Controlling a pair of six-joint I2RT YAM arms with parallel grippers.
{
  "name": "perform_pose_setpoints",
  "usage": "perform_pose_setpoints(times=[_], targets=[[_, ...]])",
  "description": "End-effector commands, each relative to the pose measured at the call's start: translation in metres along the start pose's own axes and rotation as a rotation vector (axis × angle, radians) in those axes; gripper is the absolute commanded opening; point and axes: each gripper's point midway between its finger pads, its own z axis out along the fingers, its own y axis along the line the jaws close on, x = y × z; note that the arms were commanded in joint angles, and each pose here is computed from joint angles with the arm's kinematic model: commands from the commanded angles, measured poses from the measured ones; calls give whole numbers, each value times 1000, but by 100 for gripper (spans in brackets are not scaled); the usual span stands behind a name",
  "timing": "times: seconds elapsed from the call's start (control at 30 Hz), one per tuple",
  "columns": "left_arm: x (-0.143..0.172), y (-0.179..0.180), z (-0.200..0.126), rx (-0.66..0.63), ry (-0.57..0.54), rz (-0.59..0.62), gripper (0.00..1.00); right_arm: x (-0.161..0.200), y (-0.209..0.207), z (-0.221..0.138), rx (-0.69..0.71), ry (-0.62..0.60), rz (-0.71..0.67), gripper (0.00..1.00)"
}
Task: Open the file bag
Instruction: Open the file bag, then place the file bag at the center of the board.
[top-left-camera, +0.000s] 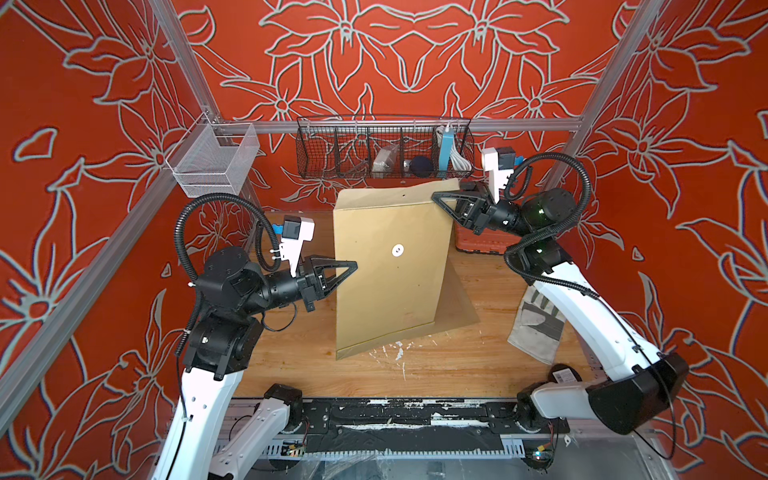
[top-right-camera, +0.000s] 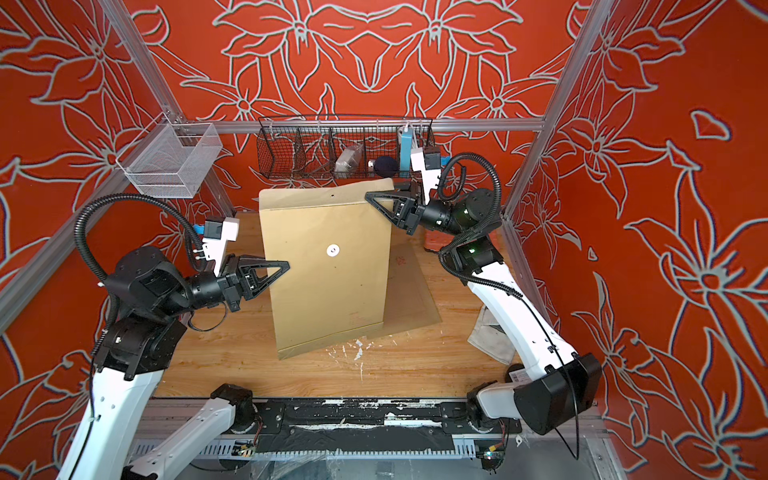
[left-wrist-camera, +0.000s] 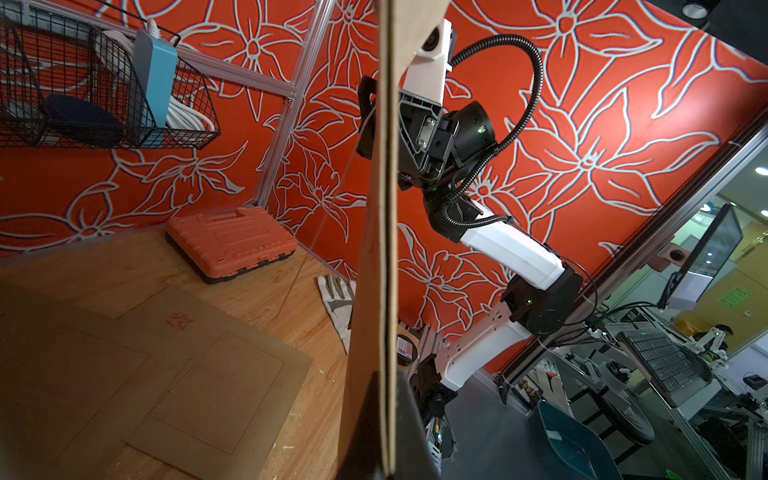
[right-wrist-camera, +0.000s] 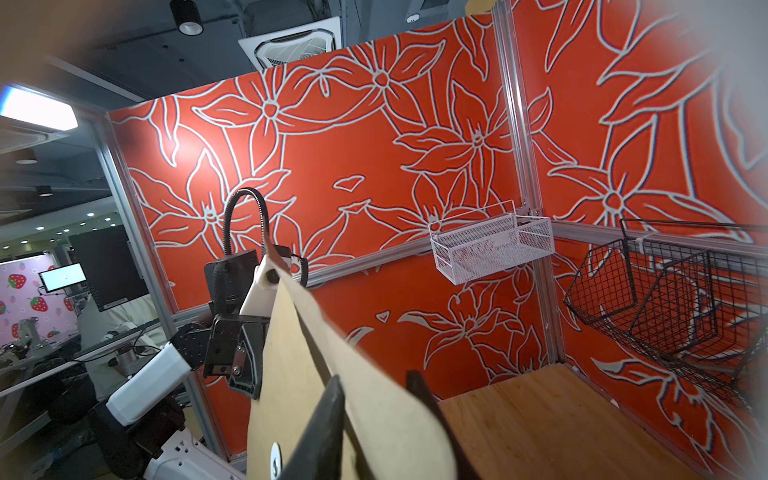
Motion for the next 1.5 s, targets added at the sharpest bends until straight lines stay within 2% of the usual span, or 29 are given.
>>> perform_pose_setpoints(times=[0.0, 0.23, 0.43, 0.47, 0.6, 0.63, 0.73, 0.8, 0.93, 1.07, 1.33, 1.4, 1.47], targets=[[-8, -10, -3, 26, -26, 48, 0, -8, 19, 2, -63, 11, -33, 20], [-9, -6, -3, 2, -36, 43, 0, 1, 22, -2, -67, 39, -19, 0], [-8, 12, -5, -99, -51, 18, 0, 5, 25, -7, -30, 53, -34, 0], [-8, 17, -6, -129, -55, 9, 2, 7, 24, -9, -13, 58, -35, 0], [-1, 53, -16, -339, -60, -23, 45, 16, 13, -19, 121, 91, -44, 0], [1, 65, -21, -411, -61, -30, 53, 19, 9, -23, 166, 100, -49, 0], [12, 96, -38, -607, -49, -56, 65, 27, -2, -35, 287, 132, -45, 0], [20, 110, -49, -705, -31, -71, 78, 33, -9, -41, 344, 145, -32, 0], [35, 128, -67, -845, 13, -91, 82, 46, -19, -42, 410, 165, 3, 0], [49, 136, -81, -934, 60, -111, 82, 58, -22, -28, 427, 170, 23, 0], [55, 136, -100, -1028, 95, -107, 85, 63, -15, 29, 333, 88, 109, 0], [58, 139, -99, -1036, 128, -119, 86, 69, -37, 30, 408, 58, 150, 0], [63, 145, -95, -1036, 163, -141, 87, 92, -71, 27, 529, 83, 166, 0]])
